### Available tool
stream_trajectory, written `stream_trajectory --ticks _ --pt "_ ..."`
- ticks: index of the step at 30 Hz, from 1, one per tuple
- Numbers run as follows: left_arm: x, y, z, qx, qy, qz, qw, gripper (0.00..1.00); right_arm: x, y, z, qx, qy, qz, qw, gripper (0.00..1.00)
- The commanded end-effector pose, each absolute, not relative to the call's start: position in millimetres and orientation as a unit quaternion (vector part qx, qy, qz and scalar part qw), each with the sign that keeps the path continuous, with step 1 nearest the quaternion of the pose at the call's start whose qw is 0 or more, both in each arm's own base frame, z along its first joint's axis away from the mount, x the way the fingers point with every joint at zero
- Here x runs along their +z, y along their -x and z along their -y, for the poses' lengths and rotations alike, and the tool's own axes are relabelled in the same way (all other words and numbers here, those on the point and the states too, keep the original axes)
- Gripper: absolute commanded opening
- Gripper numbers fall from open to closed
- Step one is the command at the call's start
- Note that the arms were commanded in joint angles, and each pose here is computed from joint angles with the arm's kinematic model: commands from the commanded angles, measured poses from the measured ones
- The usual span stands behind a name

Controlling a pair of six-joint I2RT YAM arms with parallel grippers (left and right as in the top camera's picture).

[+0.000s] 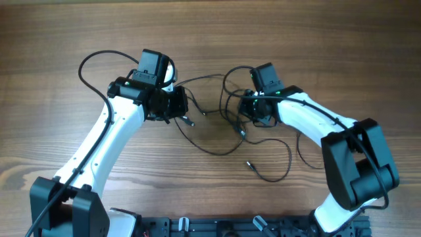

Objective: Untangle cables

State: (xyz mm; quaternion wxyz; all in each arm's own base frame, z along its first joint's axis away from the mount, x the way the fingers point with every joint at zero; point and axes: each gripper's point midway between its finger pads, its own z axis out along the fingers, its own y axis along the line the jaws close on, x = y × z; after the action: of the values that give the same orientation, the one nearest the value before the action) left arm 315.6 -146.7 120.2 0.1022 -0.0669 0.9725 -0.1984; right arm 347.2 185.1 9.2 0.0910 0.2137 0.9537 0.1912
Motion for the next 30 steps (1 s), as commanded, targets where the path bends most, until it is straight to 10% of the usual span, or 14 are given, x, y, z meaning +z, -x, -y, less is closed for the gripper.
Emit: stream_trajectory --ticks 1,17,30 --pt "117.1 -314.7 147.0 -0.194 0.059 -0.974 0.1 0.15 -4.1 -341.0 -182.4 0.156 -0.238 -0.954 0.093 0.18" --pt "117.2 -314.7 147.0 -0.194 0.059 -0.974 0.1 0.15 31.8 -340.6 -208.8 0.201 -0.058 -0.972 0.106 0.04" --pt "116.3 -312.4 146.2 -0.192 0.059 -0.975 0.095 0.15 318.8 -361.3 -162.2 0.352 -0.048 -0.867 0.35 0.04"
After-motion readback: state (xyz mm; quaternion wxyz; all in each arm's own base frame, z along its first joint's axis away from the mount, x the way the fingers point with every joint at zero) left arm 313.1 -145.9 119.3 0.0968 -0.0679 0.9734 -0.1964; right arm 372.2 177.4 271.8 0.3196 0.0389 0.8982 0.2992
